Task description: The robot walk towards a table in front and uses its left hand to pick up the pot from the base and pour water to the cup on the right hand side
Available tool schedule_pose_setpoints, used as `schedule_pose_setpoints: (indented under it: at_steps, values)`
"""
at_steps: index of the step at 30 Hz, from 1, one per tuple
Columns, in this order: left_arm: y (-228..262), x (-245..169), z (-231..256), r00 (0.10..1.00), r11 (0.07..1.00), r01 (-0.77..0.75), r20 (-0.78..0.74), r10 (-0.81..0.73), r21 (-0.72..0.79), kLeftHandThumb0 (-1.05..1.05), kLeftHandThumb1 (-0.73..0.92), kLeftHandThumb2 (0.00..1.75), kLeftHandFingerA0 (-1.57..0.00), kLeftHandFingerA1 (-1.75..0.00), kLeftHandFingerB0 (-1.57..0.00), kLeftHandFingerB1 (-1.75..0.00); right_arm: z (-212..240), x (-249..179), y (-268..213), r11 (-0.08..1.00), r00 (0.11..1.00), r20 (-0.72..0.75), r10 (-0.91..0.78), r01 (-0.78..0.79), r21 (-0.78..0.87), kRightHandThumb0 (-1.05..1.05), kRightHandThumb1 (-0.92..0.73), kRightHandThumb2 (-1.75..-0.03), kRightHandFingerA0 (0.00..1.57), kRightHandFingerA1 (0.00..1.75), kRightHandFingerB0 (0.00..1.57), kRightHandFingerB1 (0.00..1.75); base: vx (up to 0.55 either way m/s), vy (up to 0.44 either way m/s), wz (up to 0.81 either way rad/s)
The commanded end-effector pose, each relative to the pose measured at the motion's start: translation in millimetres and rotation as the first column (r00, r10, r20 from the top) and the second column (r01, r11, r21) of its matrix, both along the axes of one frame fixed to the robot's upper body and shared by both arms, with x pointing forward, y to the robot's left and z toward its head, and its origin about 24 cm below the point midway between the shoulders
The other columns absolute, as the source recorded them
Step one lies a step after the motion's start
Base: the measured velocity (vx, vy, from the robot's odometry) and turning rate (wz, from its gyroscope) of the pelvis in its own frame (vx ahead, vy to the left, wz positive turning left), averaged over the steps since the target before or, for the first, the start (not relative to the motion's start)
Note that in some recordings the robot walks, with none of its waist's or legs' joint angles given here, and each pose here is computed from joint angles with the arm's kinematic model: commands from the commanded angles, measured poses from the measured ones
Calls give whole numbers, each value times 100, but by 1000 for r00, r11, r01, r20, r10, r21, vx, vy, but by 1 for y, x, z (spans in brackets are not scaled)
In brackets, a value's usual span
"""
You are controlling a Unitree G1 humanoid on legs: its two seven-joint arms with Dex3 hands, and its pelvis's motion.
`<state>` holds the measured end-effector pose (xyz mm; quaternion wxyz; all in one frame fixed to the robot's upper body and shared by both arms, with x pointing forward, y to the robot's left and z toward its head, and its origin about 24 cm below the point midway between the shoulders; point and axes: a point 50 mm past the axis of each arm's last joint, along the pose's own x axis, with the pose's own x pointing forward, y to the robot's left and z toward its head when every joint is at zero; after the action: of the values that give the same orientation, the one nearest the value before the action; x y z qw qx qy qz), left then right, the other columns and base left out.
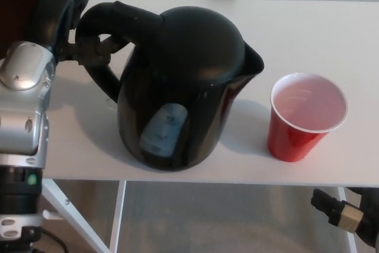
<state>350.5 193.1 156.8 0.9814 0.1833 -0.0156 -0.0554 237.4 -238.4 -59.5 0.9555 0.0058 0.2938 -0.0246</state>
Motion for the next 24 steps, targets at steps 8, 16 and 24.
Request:
schedule_pose_setpoints:
  at_steps: [8,16,24]
  values:
    - [1,5,-8,993,928,109,-90,-82,356,-40,31,69,-1,-32,0,-24,11,12,-3,1000,998,53,-22,22,-14,-30,-57,-57,57,47,29,35,0,0,0]
    - [5,7,-19,985,832,160,-142,-99,532,-25,23,80,-1,-48,0,-47,16,17,-2,1000,997,79,6,-7,1,-31,-58,-57,56,49,27,35,0,0,0]
    - [17,10,-14,976,794,191,-198,-91,577,-25,23,80,-1,-47,0,-47,18,21,-1,1000,997,81,-2,3,-9,-32,-58,-56,58,48,28,34,0,0,0]
